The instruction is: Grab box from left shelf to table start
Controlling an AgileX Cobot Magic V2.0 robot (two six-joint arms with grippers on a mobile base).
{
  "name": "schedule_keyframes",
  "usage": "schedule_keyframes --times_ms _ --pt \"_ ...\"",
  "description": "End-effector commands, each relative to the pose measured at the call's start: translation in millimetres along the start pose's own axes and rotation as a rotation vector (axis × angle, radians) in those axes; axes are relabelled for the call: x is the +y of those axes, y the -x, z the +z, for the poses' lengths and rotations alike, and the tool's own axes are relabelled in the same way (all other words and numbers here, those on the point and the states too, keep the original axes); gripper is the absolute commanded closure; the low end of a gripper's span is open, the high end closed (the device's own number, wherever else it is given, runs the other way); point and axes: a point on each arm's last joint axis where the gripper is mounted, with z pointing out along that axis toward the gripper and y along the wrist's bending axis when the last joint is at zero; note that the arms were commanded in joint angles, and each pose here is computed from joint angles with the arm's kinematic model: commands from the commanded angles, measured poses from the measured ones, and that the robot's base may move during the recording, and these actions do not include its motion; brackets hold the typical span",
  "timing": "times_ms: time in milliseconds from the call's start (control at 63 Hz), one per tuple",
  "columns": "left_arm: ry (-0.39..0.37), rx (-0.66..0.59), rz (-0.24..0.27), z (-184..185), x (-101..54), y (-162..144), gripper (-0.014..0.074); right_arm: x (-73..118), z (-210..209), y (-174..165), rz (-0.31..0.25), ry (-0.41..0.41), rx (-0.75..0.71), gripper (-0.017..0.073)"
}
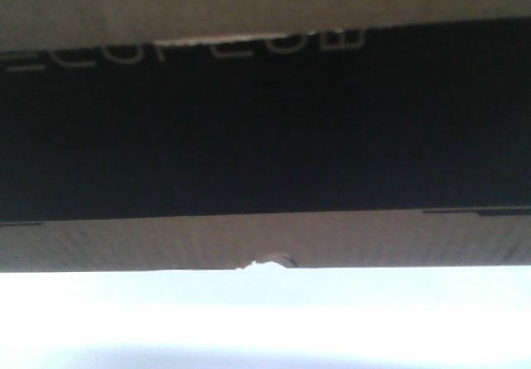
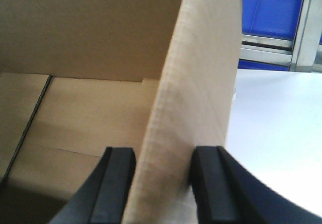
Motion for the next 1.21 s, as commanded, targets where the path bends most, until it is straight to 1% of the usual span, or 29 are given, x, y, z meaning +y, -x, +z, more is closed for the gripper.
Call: schedule_keyframes --times_ms 0,1190 --pt "-0.307 -0.098 -0.057 -16.5 -29.0 11.5 0.0605 9.9 -2.0 20.4 0.093 0.110 -0.149 0.0503" --pt "-0.307 -0.098 -0.057 -16.5 -29.0 11.5 0.0605 9.9 -2.0 20.4 0.093 0.110 -0.149 0.0503"
